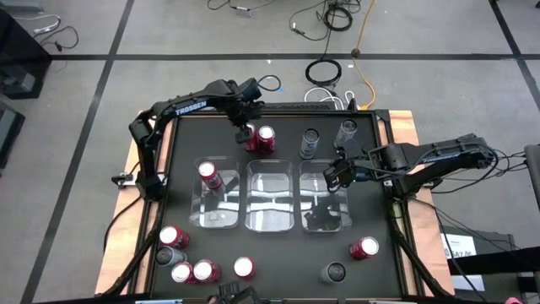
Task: Sort soda cans
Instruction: Put the top red soda can into the middle transparent bin
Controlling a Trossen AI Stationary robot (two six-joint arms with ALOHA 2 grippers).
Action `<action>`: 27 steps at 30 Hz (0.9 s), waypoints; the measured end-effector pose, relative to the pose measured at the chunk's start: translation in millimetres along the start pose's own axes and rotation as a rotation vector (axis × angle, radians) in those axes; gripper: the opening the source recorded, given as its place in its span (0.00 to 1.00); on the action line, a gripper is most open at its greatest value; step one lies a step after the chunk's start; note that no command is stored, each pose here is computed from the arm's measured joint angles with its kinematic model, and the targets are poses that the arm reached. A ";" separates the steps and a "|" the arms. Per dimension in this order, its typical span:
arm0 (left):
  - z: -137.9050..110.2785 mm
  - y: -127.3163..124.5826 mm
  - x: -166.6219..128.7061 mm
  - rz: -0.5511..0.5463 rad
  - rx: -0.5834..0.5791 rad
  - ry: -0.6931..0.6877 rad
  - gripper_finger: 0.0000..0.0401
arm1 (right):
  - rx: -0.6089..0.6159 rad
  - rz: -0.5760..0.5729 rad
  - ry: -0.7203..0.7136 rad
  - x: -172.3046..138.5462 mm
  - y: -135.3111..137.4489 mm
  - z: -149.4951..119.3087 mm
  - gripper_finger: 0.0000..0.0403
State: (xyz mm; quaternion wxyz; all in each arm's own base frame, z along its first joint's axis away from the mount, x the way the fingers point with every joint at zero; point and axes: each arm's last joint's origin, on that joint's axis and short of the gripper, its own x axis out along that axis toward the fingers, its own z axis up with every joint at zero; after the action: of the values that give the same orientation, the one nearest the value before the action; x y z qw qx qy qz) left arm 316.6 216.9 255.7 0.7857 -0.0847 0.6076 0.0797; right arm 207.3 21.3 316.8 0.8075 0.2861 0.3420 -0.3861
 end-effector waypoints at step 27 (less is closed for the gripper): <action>5.6 -8.4 2.2 0.037 -0.012 -0.011 0.73 | -0.022 0.001 0.003 0.1 0.0 -0.1 0.27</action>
State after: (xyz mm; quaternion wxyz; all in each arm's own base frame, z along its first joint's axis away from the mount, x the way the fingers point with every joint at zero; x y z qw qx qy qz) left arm 324.4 210.1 255.3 0.7867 -0.0778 0.6044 0.0985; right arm 207.4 21.4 316.7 0.8103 0.2780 0.3471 -0.3817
